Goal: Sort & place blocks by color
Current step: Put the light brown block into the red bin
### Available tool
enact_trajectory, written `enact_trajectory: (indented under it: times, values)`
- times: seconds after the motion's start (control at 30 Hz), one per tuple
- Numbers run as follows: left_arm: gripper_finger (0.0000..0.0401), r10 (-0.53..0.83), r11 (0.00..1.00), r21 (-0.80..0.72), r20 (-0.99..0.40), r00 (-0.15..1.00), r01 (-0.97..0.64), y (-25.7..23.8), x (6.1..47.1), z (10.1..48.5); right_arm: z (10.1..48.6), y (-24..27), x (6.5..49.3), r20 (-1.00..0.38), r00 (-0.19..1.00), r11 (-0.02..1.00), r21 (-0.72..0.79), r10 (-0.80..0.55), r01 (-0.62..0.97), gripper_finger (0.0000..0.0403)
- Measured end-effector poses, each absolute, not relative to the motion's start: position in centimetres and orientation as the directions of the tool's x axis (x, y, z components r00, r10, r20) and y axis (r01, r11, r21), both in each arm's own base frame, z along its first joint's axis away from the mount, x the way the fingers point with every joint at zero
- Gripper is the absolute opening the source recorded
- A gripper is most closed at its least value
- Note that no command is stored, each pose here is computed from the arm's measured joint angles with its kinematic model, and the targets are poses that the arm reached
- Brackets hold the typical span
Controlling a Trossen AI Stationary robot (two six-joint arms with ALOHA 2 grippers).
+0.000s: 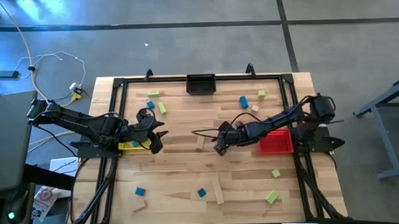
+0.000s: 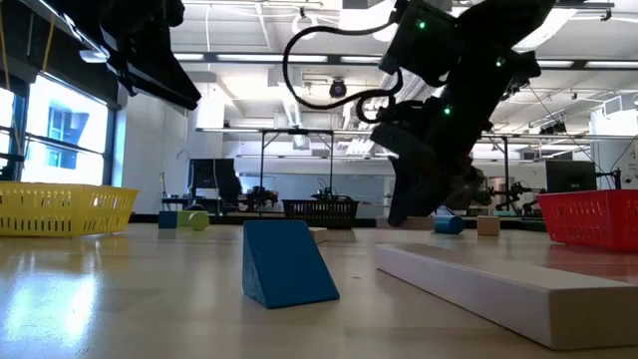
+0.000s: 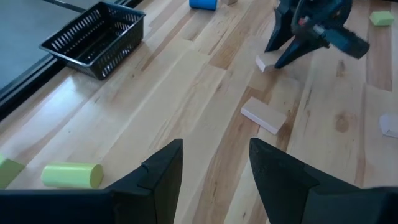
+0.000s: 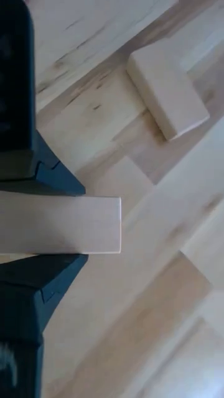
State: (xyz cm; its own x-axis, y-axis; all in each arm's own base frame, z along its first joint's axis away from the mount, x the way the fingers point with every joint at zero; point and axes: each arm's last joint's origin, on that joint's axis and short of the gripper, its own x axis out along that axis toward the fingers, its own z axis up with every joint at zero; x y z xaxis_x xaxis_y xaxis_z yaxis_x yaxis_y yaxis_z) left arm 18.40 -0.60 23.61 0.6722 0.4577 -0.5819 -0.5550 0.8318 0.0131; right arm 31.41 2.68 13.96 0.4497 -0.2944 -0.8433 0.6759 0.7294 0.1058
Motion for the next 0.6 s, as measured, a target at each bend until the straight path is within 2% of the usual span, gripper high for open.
enact_trajectory:
  times: [0.33,0.6]
  values:
    - [0.017,0.545,0.784,0.068,-0.551,0.632,-0.617,0.0,18.3,23.7,17.7,2.2,29.1,-0.818,0.43,0.705,0.042,-0.383,0.708,0.0104]
    - [0.017,0.586,0.744,0.079,-0.554,0.591,-0.663,1.4,18.2,23.7,20.7,3.0,25.5,-0.802,0.35,0.613,-0.025,-0.484,0.79,0.0104]
